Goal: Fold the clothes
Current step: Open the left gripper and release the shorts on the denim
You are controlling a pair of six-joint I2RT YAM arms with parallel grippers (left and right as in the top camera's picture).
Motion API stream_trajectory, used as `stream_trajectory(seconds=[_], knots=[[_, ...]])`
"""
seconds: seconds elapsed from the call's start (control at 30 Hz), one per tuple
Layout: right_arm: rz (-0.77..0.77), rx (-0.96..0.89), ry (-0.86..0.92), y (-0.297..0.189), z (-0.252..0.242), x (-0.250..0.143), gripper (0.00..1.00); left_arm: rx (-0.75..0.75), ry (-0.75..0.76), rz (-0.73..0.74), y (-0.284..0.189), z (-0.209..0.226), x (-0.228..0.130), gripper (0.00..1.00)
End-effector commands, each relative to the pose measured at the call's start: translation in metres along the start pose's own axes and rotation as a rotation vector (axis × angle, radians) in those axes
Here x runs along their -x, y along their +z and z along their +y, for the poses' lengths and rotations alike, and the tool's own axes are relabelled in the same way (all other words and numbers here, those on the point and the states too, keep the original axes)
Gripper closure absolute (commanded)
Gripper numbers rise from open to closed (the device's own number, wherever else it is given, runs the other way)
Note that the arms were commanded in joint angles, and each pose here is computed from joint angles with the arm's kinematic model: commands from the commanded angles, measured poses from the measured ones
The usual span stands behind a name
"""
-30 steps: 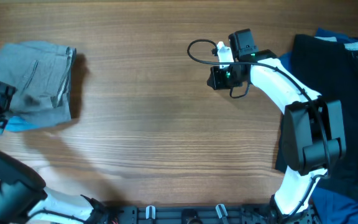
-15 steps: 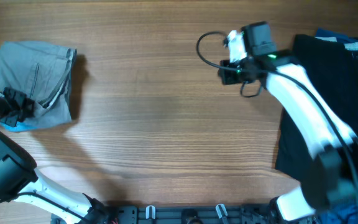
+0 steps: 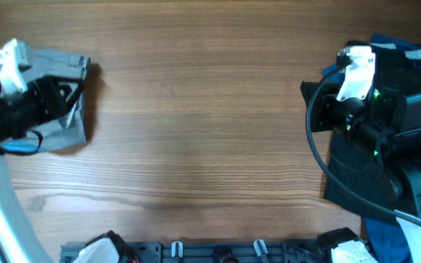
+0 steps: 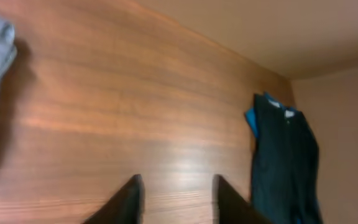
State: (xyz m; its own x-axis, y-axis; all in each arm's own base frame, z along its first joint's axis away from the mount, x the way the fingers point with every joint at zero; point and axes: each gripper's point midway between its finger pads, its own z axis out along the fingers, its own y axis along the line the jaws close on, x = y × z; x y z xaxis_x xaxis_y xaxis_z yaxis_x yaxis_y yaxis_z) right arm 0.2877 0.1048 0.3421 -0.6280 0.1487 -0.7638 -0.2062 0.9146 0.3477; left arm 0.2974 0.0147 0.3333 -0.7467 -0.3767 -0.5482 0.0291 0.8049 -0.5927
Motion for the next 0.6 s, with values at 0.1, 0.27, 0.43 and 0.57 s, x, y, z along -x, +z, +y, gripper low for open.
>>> stream_trajectory(seconds=[0.1,0.27,0.43,0.57], knots=[[0.047,-0.03,0.052,0.009,-0.006,-0.007,0.89,-0.071,-0.258,0.056,-0.006,-0.019,-0.018,0.5],[0.072,-0.039,0.057,0.019,-0.009,-0.01,0.89,-0.072,-0.291,0.07,-0.005,-0.02,-0.021,0.21],[0.093,-0.041,0.061,0.026,-0.011,-0.012,0.89,-0.07,-0.356,0.073,-0.004,-0.018,-0.02,0.25],[0.091,-0.041,0.058,0.025,-0.01,-0.012,0.89,-0.069,-0.357,0.076,-0.002,-0.017,-0.019,0.26]])
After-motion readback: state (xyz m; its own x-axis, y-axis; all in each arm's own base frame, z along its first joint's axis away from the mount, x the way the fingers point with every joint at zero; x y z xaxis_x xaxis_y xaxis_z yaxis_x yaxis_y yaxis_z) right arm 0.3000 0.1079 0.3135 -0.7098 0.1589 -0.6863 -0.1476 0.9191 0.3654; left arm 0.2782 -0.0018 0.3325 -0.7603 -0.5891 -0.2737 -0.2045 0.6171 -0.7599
